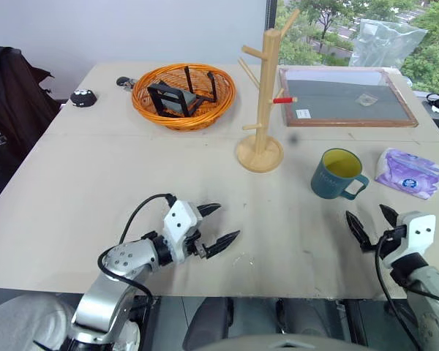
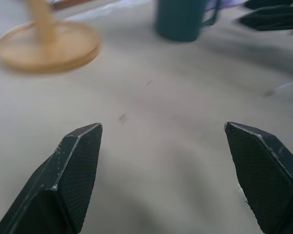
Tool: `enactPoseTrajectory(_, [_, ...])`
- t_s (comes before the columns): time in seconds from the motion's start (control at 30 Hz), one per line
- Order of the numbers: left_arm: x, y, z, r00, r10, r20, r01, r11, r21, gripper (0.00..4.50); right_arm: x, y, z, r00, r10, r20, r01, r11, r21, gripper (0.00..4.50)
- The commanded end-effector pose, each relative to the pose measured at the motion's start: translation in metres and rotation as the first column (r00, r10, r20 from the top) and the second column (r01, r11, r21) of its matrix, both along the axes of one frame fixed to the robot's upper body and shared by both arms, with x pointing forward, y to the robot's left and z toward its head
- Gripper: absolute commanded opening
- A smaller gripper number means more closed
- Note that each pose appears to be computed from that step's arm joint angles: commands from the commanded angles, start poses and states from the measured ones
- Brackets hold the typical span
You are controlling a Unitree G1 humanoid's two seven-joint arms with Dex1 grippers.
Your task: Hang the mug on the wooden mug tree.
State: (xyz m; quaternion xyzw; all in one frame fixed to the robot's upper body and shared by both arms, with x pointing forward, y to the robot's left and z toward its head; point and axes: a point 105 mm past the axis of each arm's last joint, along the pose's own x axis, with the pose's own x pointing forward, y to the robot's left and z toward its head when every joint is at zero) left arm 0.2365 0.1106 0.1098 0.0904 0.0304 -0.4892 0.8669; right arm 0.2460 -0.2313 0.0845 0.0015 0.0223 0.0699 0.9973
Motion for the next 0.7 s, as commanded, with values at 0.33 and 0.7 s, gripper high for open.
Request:
enactPoseTrajectory(0.33, [0.001,-0.033,0.05,0.971,-0.235,0.043,0.238,0.97,-0.057,4.12,0.035,0.002,0.009,0.979,-0.18,0.094,0.18,0.984,0.014,4.5])
enactPoseTrajectory(0.7, [0.011,-0.024,0.044,0.987,-0.15,0.057,0.151,0.988,-0.012,4.17,0.053,0.0,0.009,0.975,-0.188,0.12,0.188,0.982,0.006,2.93])
